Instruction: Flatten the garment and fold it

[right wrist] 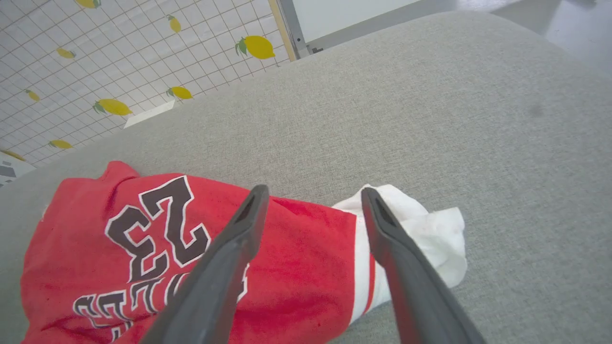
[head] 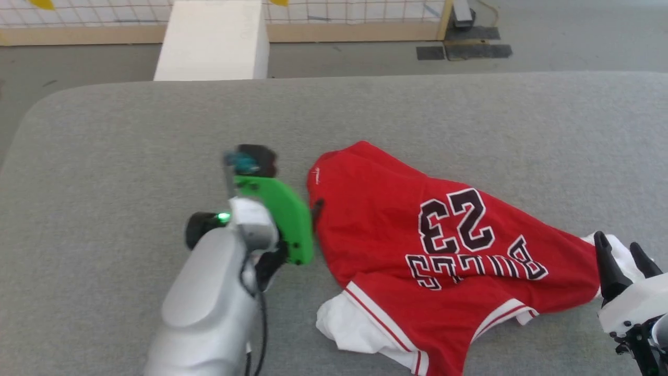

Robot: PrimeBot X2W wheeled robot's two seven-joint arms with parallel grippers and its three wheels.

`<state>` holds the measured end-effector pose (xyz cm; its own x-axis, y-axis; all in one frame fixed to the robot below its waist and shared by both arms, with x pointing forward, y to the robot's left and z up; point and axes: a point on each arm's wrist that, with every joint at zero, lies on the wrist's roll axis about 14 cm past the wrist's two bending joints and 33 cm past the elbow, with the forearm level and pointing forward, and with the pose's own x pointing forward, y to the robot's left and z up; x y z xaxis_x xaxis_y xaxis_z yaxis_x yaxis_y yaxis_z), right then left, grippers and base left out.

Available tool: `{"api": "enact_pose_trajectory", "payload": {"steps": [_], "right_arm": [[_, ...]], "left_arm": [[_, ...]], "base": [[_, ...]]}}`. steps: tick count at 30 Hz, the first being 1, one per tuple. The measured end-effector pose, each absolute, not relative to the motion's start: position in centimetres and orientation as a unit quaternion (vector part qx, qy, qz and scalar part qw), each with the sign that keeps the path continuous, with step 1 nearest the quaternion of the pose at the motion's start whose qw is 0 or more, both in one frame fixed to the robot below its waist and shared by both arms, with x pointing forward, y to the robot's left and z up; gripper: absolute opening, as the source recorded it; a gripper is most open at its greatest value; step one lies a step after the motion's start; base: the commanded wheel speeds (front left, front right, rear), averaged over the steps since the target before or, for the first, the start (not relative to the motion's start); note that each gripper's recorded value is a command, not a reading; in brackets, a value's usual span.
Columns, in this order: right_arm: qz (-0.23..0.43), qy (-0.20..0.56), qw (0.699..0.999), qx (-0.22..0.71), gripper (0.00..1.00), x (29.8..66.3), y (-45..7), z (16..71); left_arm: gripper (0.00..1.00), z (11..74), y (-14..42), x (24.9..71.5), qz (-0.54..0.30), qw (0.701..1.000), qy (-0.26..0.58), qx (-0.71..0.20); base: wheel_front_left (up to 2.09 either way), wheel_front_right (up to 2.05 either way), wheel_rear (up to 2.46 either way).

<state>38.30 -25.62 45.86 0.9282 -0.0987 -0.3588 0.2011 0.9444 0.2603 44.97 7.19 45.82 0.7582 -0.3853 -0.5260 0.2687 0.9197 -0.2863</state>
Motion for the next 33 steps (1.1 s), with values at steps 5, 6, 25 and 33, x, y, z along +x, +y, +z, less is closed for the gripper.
{"api": "enact_pose_trajectory", "payload": {"steps": [5,6,25,33], "right_arm": [[-0.098,0.179,0.968,0.146,1.0,37.6,-26.9,45.2],[-0.102,0.18,0.968,0.146,1.0,37.5,-27.1,45.1],[-0.098,0.203,0.964,0.141,1.0,37.8,-26.5,43.1],[-0.099,0.219,0.961,0.139,1.0,37.7,-26.4,42.0]], "left_arm": [[1.0,42.0,3.9,42.9,-0.233,0.88,0.414,-0.027],[1.0,41.2,3.5,42.3,-0.241,0.869,0.433,-0.015],[0.0,47.1,7.0,52.4,-0.177,0.953,0.246,-0.015],[0.0,53.8,9.1,58.9,-0.138,0.983,0.116,-0.022]], "base": [[0.0,0.0,0.0],[0.0,0.0,0.0],[0.0,0.0,0.0],[0.0,0.0,0.0]]}}
